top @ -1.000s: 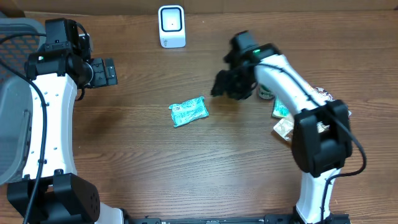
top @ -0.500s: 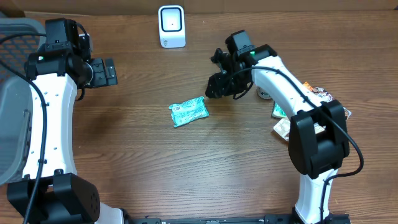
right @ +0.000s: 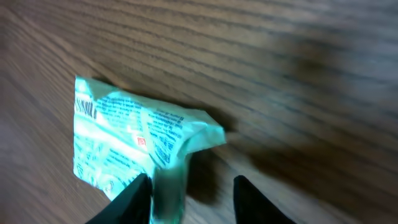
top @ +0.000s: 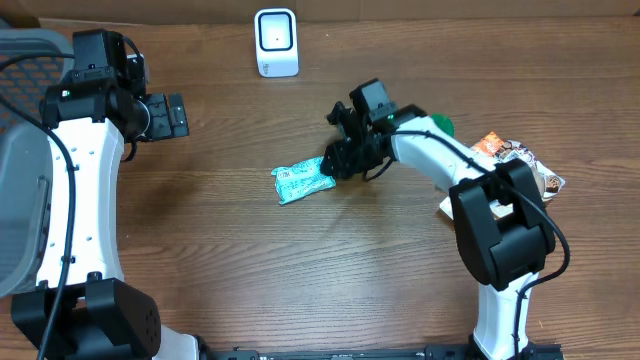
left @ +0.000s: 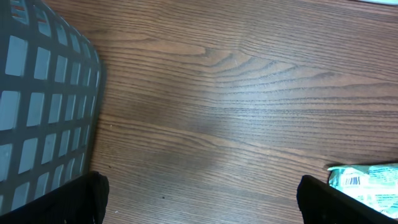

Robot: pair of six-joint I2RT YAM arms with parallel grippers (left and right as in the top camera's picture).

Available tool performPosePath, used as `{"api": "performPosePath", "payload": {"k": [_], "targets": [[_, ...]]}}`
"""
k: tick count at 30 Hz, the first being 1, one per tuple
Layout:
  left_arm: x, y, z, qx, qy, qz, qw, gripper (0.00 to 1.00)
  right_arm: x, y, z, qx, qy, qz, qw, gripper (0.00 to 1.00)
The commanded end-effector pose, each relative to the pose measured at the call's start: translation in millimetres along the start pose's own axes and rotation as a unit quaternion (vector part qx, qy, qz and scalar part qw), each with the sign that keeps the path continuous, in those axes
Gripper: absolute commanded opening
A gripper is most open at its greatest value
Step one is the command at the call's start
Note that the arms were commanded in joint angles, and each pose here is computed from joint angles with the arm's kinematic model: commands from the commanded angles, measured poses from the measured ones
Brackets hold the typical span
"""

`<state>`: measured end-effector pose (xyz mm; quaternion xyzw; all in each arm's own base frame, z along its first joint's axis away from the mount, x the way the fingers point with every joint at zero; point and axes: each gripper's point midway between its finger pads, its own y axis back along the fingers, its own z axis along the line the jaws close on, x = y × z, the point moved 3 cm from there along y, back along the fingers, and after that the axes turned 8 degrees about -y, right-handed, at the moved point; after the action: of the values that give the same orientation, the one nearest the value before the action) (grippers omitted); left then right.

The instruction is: Scan the item barcode

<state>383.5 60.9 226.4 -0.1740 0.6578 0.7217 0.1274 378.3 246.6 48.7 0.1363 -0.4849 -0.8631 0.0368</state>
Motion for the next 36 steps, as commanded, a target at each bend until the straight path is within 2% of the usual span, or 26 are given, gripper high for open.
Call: {"api": "performPosePath", "payload": {"k": [1,11,21,30,31,35,36], "targets": [[0,-1,-1,-0.003,0.001,0.001,1.0,1.0,7,-9,7,-0.028,-0.05,-0.003,0.998,0.35],[0,-1,-1,-0.003,0.001,0.001,1.0,1.0,16,-19,13,-0.045,-0.1,0.004,0.994,0.36],[0,-1,-1,-0.003,0.001,0.001,1.0,0.99,29,-42,9,-0.016,-0.17,0.023,0.985,0.33],[0,-1,-1,-0.003,0.001,0.001,1.0,1.0,30,-45,10,-0.028,-0.183,0.031,0.982,0.15],[0,-1,-1,-0.003,0.001,0.001,1.0,1.0,31,-43,15,-0.046,-0.185,0.04,0.981,0.04],[0,-1,-1,-0.003,0.001,0.001,1.0,1.0,35,-40,28,-0.093,-0.199,0.066,0.973,0.05],[0,-1,-1,-0.003,0.001,0.001,1.0,1.0,35,-40,28,-0.093,-0.199,0.066,0.973,0.09]]}}
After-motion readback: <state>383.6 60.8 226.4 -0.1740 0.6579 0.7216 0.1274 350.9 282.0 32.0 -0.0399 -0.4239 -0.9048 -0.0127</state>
